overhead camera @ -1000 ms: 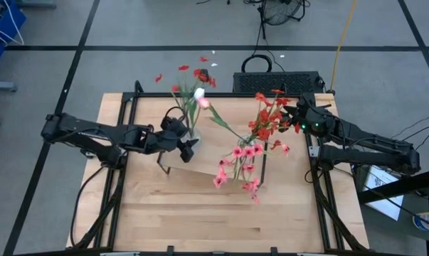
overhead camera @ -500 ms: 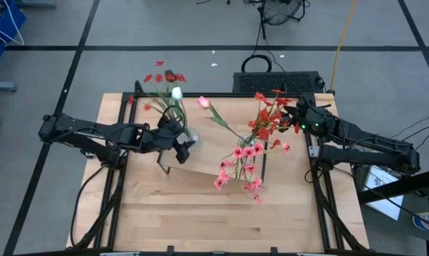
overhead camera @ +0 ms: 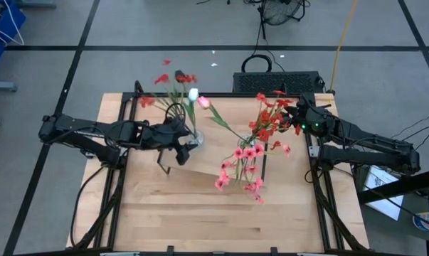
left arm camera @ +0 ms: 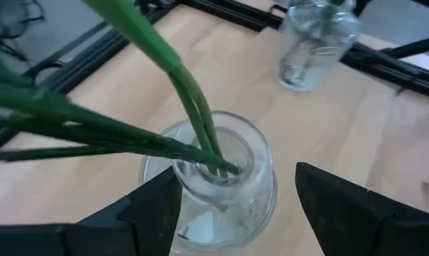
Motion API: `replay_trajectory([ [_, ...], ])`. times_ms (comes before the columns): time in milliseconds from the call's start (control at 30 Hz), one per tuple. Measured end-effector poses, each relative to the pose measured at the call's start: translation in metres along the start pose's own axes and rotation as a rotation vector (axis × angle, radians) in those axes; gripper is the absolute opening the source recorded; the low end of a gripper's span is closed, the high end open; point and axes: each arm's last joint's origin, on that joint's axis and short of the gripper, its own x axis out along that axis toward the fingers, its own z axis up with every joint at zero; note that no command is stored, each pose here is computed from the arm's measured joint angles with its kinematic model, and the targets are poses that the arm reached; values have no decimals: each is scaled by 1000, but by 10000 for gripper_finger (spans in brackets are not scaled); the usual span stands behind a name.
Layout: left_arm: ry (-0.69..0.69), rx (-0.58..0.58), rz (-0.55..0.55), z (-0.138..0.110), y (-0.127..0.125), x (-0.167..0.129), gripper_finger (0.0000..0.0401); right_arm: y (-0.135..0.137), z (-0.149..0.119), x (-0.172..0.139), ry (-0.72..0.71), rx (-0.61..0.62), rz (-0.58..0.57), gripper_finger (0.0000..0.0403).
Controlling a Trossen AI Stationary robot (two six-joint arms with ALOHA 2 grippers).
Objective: Pick and place flowers into a vace then onto a shelf
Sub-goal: Put the transparent flower vase on the shelf
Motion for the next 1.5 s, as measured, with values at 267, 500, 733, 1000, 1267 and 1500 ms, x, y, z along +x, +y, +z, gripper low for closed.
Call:
replay_trajectory([
  [267, 7, 102, -27, 0, -1, 0, 280, 0, 0, 0, 0, 0, -1, 219],
  [500, 18, 124, -20, 0, 1, 0, 303, -3, -9, 4, 23, 35, -12, 219],
  [733, 23, 144, -35, -1, 0, 0, 327, -4, -16, 9, 9, 59, -2, 219],
  [1000, 18, 108, -34, 0, 0, 0, 330, -4, -16, 9, 7, 60, 0, 219],
  [1267, -20, -48, 137, -2, 5, -1, 394, -4, -16, 9, 7, 68, 0, 219],
  [1500, 24, -53, 155, -8, 9, -13, 368, -4, -16, 9, 6, 68, 0, 219],
])
